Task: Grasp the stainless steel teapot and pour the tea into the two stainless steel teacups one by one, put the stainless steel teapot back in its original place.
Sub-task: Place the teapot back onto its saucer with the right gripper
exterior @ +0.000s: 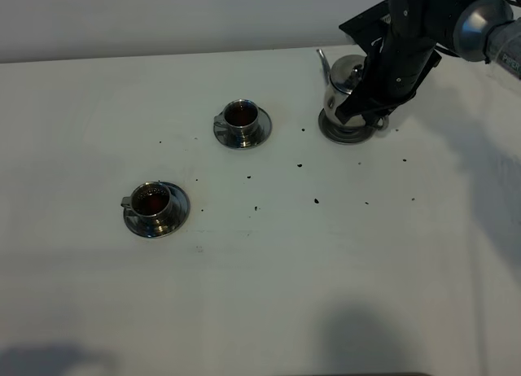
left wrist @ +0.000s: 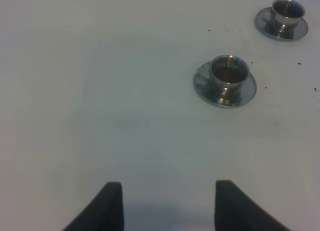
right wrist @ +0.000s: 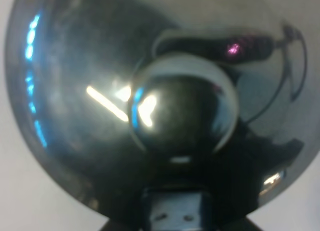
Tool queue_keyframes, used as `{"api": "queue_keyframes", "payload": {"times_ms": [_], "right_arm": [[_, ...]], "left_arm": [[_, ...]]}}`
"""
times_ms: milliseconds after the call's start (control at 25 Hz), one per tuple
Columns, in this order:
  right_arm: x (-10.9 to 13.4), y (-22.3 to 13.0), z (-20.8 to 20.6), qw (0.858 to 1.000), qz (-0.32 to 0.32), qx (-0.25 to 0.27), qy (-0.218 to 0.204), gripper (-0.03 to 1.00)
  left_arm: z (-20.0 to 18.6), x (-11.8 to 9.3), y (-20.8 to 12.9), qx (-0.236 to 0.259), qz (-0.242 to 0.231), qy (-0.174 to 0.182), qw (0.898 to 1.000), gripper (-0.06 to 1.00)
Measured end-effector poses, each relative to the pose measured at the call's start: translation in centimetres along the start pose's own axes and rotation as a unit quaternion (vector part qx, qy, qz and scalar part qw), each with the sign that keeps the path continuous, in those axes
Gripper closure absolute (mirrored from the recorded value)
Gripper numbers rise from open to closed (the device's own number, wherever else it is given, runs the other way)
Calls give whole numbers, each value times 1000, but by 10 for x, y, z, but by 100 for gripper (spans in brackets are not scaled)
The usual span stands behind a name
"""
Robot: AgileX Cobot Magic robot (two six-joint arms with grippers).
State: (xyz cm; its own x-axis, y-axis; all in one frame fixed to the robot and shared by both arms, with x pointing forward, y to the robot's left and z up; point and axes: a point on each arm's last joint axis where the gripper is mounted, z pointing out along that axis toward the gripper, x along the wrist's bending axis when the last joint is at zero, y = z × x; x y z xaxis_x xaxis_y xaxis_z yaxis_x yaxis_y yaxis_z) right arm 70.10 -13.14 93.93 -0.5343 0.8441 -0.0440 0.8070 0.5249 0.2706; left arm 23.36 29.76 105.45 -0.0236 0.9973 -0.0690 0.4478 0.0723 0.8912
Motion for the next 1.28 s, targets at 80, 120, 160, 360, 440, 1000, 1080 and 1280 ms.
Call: {"api": "queue_keyframes", "payload": {"times_ms": [80, 120, 160, 360, 440, 1000, 1080, 1280], "right_arm": [[0, -1, 5, 1000, 0, 4, 1, 79], [0, -1, 6, 1000, 0, 4, 1, 79], [0, -1, 7, 1000, 1, 2, 0, 79], [0, -1, 7, 1000, 1, 0, 0, 79], [0, -1, 7, 1000, 1, 0, 0, 79], [0, 0, 7, 1000, 6, -1, 0, 72], [0, 0, 7, 1000, 7, -1, 0, 64], [1, -3, 7, 1000, 9, 16, 3, 45]], "left_arm": [[0, 0, 0, 0, 0, 0, 1000, 50], [0, 0, 0, 0, 0, 0, 1000, 50], [0, 0, 0, 0, 0, 0, 1000, 50], [0, 0, 0, 0, 0, 0, 1000, 50], [0, 0, 0, 0, 0, 0, 1000, 50], [0, 0, 0, 0, 1, 0, 1000, 50], [0, 0, 0, 0, 1, 0, 1000, 50], [0, 0, 0, 0, 1, 0, 1000, 50]]}}
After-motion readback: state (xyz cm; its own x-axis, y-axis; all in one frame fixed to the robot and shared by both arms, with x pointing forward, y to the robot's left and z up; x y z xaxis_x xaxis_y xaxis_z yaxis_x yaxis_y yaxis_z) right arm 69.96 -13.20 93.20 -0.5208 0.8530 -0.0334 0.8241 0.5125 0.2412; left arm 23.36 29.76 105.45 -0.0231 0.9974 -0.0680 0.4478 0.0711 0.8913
